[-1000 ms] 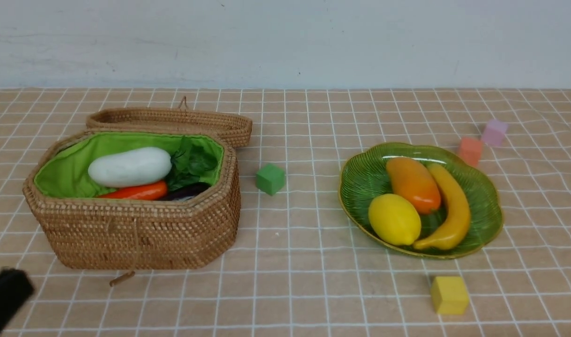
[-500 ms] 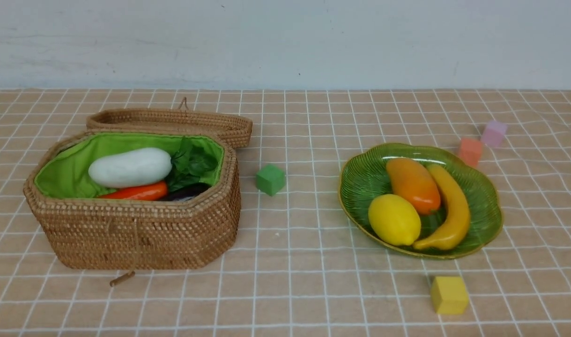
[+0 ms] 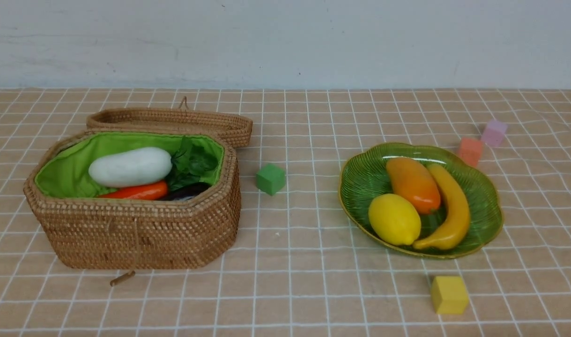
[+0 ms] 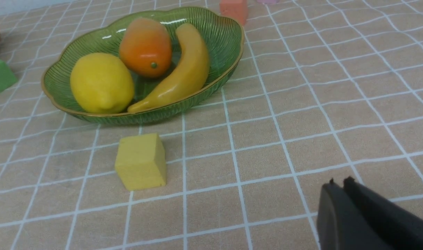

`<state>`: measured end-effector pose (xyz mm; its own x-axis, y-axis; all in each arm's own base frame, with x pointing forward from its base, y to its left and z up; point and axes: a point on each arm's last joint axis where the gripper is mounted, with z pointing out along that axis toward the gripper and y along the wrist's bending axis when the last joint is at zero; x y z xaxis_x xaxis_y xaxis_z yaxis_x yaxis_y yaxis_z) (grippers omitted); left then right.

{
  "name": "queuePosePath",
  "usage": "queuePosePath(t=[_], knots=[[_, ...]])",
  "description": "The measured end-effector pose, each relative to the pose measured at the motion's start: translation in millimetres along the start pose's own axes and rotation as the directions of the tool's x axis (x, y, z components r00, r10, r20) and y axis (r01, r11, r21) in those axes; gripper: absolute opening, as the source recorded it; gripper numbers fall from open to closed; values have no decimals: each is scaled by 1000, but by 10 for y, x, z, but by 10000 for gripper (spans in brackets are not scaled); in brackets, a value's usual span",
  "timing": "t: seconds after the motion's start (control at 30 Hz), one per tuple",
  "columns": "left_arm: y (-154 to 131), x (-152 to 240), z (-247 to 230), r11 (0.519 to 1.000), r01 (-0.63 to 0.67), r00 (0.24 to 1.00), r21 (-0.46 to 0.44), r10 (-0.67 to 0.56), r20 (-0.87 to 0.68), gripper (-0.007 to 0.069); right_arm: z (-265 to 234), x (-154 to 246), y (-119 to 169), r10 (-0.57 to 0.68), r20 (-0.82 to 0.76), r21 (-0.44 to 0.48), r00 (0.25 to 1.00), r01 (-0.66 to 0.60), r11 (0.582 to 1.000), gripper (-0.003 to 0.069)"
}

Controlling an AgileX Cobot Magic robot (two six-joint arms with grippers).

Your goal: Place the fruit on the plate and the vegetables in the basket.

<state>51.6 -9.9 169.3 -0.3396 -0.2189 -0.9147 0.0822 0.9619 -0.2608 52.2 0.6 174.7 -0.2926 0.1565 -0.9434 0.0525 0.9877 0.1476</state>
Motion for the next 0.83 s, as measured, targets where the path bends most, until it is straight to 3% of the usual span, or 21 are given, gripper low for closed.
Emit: queuePosePath(t=[0.83], knots=[[0, 0, 0, 1000, 4, 1000, 0, -4, 0, -13, 0, 0, 0, 0, 0, 0, 1000, 0, 1000, 71]])
